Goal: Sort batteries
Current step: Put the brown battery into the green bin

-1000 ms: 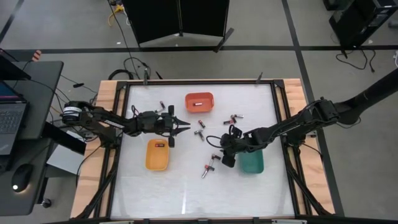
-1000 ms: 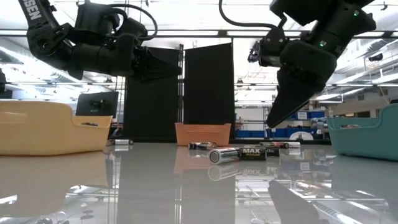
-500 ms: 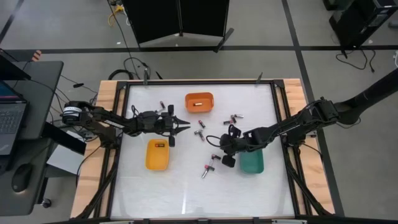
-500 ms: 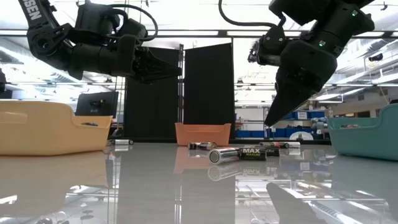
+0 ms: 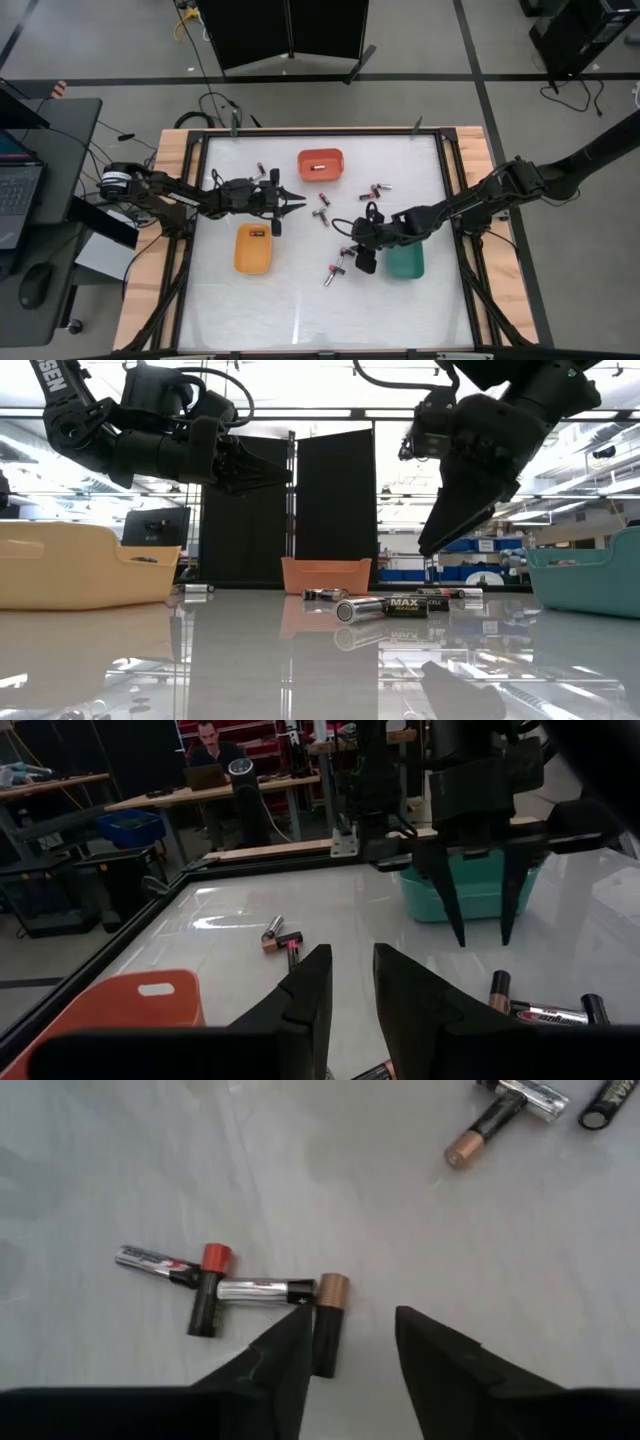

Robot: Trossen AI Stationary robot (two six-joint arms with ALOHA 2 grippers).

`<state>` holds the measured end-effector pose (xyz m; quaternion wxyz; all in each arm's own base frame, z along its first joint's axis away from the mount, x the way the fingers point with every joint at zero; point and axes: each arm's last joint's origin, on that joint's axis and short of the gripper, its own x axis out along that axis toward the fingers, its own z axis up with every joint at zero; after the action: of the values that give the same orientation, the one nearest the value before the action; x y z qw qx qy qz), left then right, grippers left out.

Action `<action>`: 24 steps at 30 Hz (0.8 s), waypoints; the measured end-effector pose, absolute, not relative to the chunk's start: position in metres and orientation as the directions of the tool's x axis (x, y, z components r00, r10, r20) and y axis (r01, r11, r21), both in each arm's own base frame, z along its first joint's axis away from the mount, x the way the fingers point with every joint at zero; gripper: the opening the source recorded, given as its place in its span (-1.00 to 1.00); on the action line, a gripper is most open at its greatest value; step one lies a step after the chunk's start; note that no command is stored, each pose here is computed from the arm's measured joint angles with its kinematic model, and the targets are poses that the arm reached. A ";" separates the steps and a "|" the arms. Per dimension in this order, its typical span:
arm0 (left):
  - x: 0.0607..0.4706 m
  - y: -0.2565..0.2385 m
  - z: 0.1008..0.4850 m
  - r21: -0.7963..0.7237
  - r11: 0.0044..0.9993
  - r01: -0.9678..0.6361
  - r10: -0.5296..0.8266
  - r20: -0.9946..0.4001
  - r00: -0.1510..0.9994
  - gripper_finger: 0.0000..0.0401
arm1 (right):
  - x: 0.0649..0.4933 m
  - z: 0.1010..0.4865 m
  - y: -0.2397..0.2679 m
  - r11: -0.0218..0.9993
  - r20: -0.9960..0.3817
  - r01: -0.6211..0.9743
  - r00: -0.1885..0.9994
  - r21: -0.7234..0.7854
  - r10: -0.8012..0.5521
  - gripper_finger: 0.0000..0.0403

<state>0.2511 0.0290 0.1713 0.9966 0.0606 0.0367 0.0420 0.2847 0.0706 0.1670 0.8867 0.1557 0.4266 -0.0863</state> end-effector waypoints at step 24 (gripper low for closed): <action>0.251 0.028 0.168 0.115 0.991 -0.073 0.085 -0.104 0.991 -0.59 | 0.309 0.179 0.084 0.941 -0.854 0.295 0.520 0.165 -0.013 -0.07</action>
<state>0.2511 0.0283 0.1679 0.9962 0.0555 0.0546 0.0399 0.3086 0.0837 0.1789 0.8595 0.1461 0.4815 -0.0895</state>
